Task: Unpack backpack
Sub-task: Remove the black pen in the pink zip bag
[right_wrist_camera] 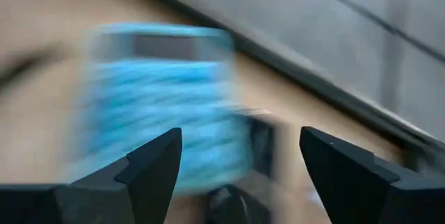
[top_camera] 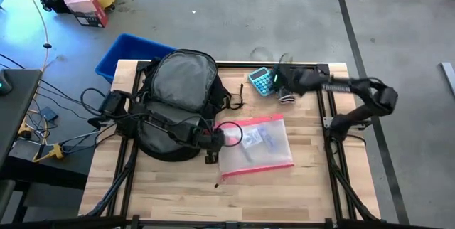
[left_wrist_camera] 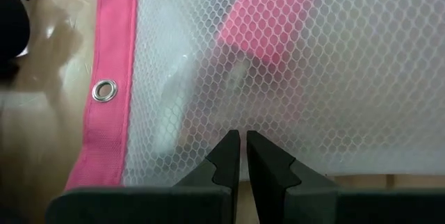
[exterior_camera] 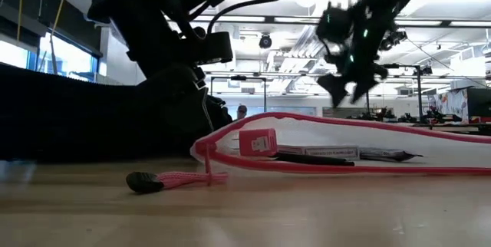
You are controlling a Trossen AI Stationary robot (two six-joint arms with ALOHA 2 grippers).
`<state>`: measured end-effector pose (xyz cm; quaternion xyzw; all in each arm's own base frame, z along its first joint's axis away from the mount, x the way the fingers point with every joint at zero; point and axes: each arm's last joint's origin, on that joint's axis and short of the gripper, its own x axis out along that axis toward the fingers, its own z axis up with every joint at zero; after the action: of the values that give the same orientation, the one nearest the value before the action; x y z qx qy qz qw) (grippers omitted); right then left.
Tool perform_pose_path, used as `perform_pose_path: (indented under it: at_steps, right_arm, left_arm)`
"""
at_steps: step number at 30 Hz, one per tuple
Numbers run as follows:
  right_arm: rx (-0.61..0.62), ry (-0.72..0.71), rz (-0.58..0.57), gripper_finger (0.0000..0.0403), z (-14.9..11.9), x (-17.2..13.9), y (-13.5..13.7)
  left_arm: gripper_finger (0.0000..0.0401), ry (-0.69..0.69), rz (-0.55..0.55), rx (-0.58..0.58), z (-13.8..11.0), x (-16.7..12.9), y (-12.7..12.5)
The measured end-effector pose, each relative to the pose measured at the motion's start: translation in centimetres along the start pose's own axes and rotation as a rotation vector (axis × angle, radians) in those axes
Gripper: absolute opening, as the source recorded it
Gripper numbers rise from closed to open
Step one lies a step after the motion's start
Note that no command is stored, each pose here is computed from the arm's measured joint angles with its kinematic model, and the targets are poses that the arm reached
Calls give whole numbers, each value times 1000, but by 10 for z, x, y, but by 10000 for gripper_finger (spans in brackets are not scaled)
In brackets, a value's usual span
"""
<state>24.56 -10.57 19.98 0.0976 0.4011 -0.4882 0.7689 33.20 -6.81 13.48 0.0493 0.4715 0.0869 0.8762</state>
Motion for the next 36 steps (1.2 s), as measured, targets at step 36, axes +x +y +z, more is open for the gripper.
perform_pose_path:
  at_steps: [36]
  right_arm:
    - [-236, -81, 276, 259, -151, -145, 225]
  left_arm:
    - [9, 6, -41, -141, -8, -10, -28]
